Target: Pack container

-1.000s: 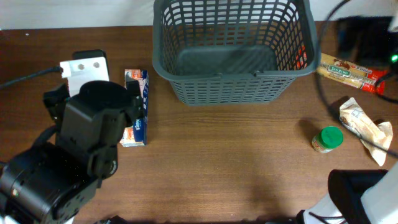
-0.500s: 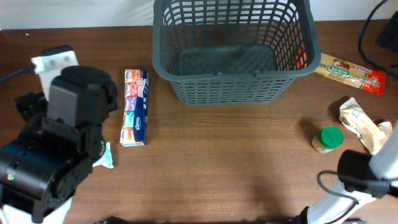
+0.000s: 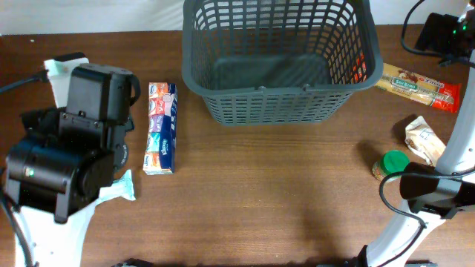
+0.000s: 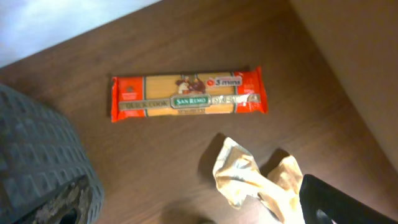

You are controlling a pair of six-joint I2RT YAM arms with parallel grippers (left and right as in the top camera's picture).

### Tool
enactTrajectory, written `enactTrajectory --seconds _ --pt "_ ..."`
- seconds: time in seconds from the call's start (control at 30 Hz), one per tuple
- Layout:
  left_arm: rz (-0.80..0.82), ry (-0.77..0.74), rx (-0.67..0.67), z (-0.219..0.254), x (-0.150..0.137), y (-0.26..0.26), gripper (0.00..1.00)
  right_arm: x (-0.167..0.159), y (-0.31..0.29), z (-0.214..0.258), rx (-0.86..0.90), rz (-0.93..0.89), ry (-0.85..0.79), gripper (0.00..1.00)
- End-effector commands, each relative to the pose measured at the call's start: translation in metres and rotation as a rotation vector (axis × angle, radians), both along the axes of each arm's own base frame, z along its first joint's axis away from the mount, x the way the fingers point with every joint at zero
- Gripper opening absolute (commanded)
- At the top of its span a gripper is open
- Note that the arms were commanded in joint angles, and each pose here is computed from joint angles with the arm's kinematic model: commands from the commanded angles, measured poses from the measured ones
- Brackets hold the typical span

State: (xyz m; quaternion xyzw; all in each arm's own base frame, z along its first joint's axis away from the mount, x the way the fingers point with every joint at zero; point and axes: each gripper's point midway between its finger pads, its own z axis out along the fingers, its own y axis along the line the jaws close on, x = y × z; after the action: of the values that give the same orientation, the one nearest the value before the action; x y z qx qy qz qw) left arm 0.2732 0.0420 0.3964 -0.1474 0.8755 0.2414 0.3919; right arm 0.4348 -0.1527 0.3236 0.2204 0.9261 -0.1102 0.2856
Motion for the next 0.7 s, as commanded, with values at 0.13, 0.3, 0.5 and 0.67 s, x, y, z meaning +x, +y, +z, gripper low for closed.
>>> enactTrajectory --seconds 0.13,0.3,0.5,0.67 --pt "-0.029 0.079 -0.018 -0.017 0.006 -0.007 1.0 0.019 -0.001 -0.018 0.014 0.04 0.014 0.99" --pt "-0.03 0.099 -0.014 -0.02 0.005 -0.007 0.99 0.023 -0.004 -0.039 0.026 0.041 0.065 0.99" --pt "-0.03 0.106 -0.012 -0.021 0.004 -0.007 1.0 0.002 -0.028 -0.046 -0.004 -0.097 0.123 0.99" --pt "-0.023 0.087 -0.007 -0.018 0.006 -0.006 1.0 -0.039 -0.053 -0.054 0.037 -0.251 0.209 0.99"
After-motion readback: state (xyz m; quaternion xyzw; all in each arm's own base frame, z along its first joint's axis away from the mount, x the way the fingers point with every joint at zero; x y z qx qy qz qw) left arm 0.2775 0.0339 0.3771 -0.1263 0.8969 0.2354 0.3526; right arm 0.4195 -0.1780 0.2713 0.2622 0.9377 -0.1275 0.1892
